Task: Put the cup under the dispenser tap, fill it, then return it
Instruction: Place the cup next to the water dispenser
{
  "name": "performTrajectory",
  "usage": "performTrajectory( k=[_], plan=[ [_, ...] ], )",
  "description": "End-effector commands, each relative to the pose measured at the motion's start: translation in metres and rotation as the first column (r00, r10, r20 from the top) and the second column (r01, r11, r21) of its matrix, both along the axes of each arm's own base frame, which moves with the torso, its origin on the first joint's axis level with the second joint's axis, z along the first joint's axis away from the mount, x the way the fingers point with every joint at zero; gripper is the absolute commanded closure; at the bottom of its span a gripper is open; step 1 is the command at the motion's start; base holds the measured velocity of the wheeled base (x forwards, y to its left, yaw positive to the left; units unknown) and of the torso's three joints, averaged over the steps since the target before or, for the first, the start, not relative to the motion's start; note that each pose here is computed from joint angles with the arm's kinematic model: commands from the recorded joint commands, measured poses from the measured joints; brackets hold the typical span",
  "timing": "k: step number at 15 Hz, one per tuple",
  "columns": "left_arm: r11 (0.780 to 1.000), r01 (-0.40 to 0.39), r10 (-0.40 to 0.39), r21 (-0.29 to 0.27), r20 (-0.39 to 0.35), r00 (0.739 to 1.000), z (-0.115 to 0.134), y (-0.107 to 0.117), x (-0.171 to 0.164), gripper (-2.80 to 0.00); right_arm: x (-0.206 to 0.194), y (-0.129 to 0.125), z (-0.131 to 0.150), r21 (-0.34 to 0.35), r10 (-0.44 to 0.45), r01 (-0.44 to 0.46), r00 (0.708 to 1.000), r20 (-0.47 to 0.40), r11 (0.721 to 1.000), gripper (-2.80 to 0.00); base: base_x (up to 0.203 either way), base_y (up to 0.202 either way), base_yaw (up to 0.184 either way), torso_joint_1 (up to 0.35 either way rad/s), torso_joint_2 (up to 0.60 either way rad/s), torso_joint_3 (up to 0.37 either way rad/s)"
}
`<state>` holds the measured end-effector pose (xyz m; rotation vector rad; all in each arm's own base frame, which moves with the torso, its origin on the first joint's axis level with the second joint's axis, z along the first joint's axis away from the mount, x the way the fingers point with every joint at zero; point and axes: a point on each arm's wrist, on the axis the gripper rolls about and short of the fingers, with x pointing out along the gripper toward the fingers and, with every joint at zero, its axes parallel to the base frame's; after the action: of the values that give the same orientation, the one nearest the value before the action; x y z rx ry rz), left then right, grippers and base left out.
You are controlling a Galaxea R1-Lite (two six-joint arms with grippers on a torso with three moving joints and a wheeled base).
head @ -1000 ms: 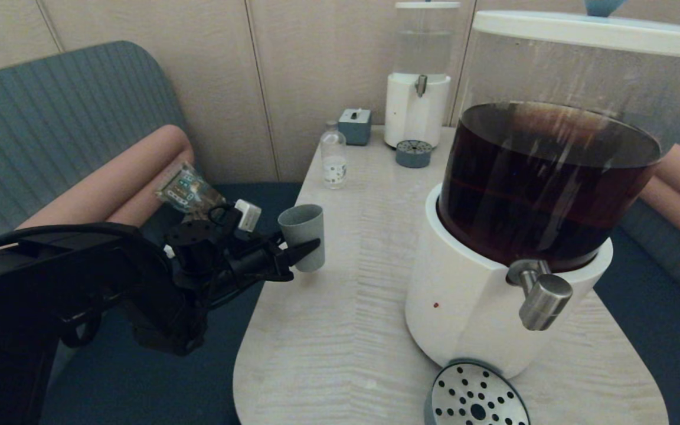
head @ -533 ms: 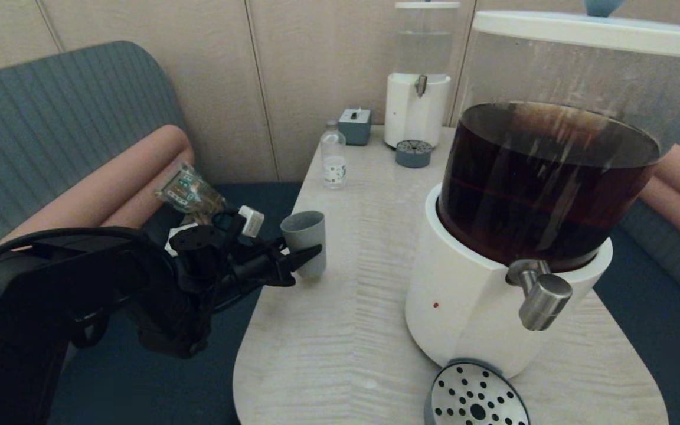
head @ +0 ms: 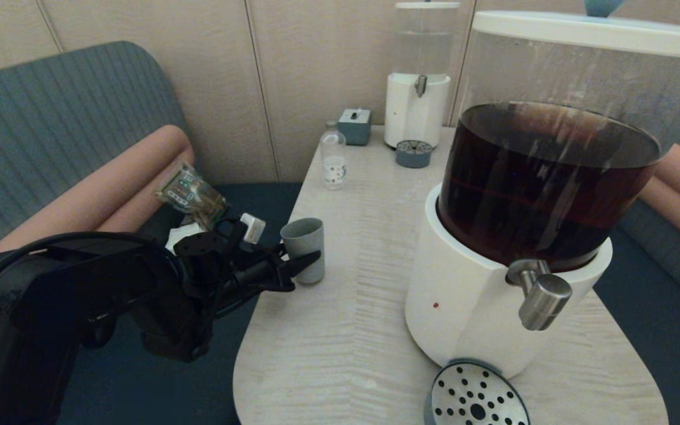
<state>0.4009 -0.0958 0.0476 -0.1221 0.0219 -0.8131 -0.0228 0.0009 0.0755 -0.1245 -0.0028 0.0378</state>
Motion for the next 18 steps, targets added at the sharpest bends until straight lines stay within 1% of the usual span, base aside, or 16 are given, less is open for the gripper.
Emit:
performTrajectory(
  k=[1,12,13,18],
  plan=[
    [1.0,0.004,-0.004,0.001,-0.011,1.0,-0.0042,-0.0003,-0.0002,0.0,0.0003,0.0,-0.0027,-0.001,0.0,0.0,1.0,-0.003,1.0,0.0,0.0,0.0,0.0,0.0,0.0,0.0],
    [1.0,0.002,-0.002,0.003,-0.019,1.0,-0.0064,-0.0001,-0.0007,0.0,0.0003,0.0,-0.0027,-0.001,0.001,-0.001,1.0,-0.003,1.0,0.0,0.0,0.0,0.0,0.0,0.0,0.0],
    [1.0,0.004,-0.004,0.003,-0.019,1.0,-0.0064,-0.0008,-0.0009,-2.8,0.0003,0.0,-0.0027,-0.001,0.0,0.0,1.0,-0.003,1.0,0.0,0.0,0.0,0.0,0.0,0.0,0.0],
    [1.0,0.007,-0.007,0.003,-0.02,1.0,-0.0052,-0.001,-0.0031,-2.8,0.0003,0.0,-0.0027,-0.001,0.0,0.0,1.0,-0.003,1.0,0.0,0.0,0.0,0.0,0.0,0.0,0.0]
  ],
)
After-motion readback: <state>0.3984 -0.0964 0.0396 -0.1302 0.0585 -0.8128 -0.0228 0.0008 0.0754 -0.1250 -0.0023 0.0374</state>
